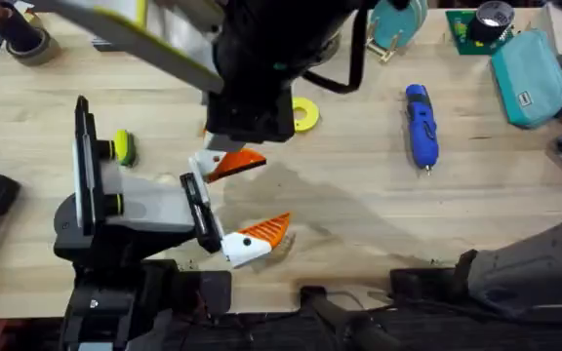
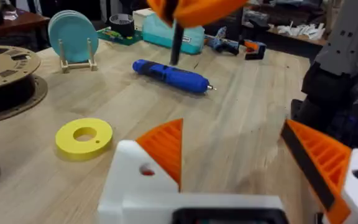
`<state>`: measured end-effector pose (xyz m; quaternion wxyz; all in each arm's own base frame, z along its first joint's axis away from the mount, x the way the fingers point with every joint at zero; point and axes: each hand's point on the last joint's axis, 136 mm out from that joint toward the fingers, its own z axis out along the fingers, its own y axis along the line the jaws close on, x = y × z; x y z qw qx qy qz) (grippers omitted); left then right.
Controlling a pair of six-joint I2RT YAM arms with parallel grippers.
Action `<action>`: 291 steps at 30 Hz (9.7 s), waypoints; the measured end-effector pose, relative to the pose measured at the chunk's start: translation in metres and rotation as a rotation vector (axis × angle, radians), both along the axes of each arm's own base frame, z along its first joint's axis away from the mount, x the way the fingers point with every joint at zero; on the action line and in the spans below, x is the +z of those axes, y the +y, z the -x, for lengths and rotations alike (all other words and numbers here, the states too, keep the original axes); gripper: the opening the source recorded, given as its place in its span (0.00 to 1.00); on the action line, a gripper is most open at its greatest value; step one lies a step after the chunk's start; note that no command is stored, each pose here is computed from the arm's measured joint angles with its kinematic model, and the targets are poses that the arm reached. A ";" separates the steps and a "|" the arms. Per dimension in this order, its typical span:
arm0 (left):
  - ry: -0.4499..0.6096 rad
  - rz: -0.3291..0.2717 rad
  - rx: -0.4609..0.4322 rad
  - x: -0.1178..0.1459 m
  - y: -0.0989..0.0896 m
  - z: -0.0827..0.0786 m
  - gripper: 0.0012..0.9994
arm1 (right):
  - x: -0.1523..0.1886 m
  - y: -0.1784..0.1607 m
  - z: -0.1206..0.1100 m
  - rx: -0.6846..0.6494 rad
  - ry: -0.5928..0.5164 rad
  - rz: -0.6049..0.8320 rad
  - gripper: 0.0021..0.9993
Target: Pick up the gripper from the table and insert it into the empty holder that is missing its gripper. Then pick up a screw, insert it into the mounting hole, and use the screwdriver to tighten it. Finally, clean up the table by picking up the vegetable and placing it into the bucket.
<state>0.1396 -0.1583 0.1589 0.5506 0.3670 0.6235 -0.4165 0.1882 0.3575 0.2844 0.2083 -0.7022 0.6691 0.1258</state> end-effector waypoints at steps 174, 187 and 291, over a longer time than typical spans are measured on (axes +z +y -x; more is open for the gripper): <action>0.005 0.002 -0.002 0.000 0.000 0.000 0.99 | -0.059 0.024 -0.004 0.068 0.088 0.024 0.00; 0.008 0.003 -0.003 0.000 0.000 0.001 0.99 | -0.063 0.028 -0.003 0.071 0.092 0.014 0.00; 0.016 0.006 -0.007 0.000 -0.001 0.001 0.99 | -0.015 -0.052 -0.044 -0.103 0.035 -0.054 1.00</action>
